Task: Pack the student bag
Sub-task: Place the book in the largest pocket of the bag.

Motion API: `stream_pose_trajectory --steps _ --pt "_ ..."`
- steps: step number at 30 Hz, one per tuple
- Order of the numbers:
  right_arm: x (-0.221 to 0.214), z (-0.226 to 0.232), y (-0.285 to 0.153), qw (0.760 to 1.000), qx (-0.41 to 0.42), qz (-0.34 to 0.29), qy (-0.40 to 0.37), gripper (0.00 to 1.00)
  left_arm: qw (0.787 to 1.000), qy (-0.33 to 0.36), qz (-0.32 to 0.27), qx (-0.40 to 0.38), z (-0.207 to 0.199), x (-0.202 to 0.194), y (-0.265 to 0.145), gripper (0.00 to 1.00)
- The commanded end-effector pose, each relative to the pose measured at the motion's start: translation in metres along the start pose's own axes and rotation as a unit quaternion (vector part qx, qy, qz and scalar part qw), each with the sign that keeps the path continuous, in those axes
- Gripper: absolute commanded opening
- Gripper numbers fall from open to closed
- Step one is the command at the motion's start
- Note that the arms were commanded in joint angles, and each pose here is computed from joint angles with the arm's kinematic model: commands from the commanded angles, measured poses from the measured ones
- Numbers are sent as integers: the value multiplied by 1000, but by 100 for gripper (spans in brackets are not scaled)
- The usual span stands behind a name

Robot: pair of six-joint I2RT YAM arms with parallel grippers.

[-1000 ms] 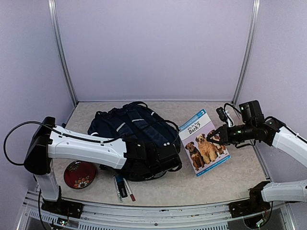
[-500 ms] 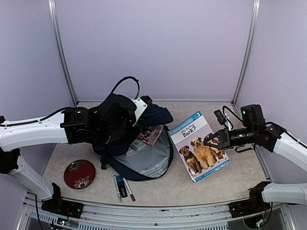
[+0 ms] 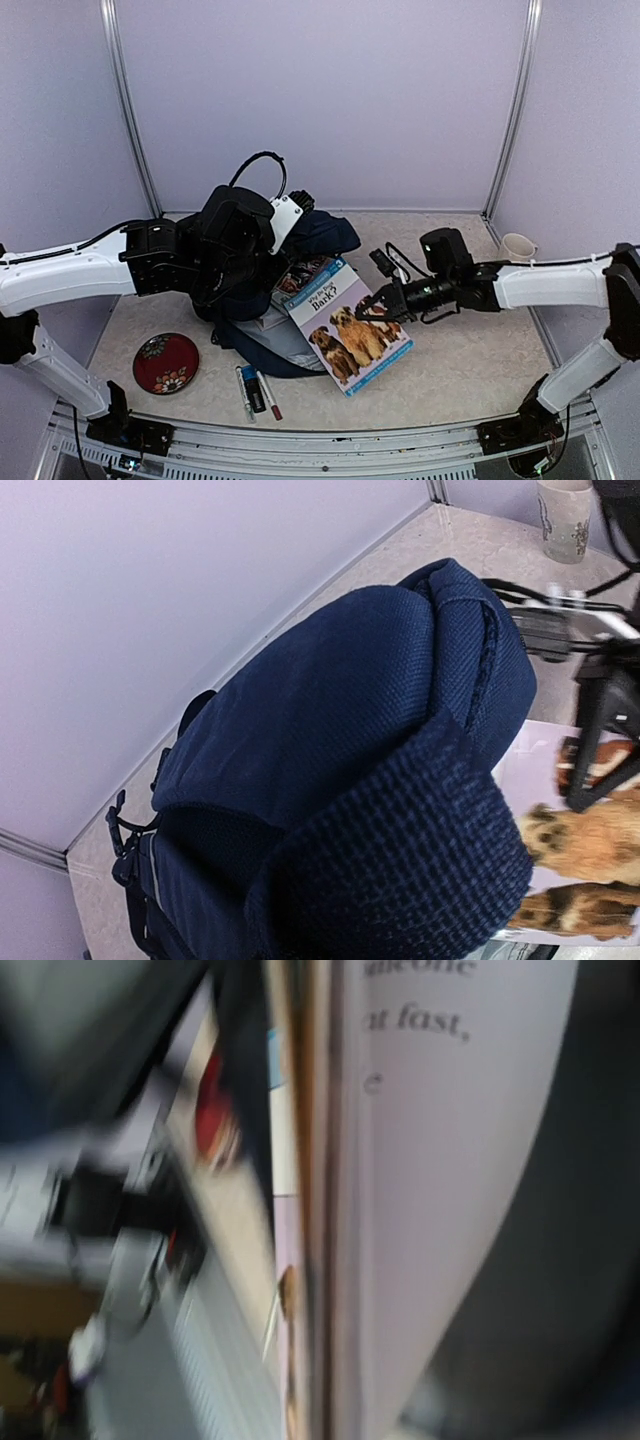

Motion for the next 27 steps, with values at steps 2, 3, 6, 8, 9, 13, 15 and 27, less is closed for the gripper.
stream_pose_trajectory --steps 2,3,6,8,9,13,15,27 --pt "79 14 41 998 1 -55 -11 0 989 -54 -135 15 36 61 -41 0" --pt "86 16 48 999 9 -51 -8 0 989 -50 -137 16 37 61 -41 0" --pt "108 31 64 998 35 -51 -10 0 989 -37 -139 18 35 58 -40 0" --pt "122 26 75 997 30 -65 6 0 987 -31 -154 16 33 61 -41 0" --pt "129 22 80 997 30 -72 16 0 986 -30 -161 14 33 63 -41 0" --pt "154 10 101 994 24 -101 46 0 985 -21 -170 -6 27 69 -37 0" --pt "166 18 111 991 35 -119 45 0 985 -21 -171 -18 21 69 -34 0" --pt "177 -12 119 988 -86 -128 -6 57 988 -62 -144 -9 36 43 -22 0"
Point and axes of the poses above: each gripper's point midway between its finger pads, its own y axis out along the fingers, its own z axis along the line the jaws close on, x = y × z, the point moved 2 cm from there along -y, back along the fingers, and after that the axes turned 15 degrees about y, right-handed, at the moved point
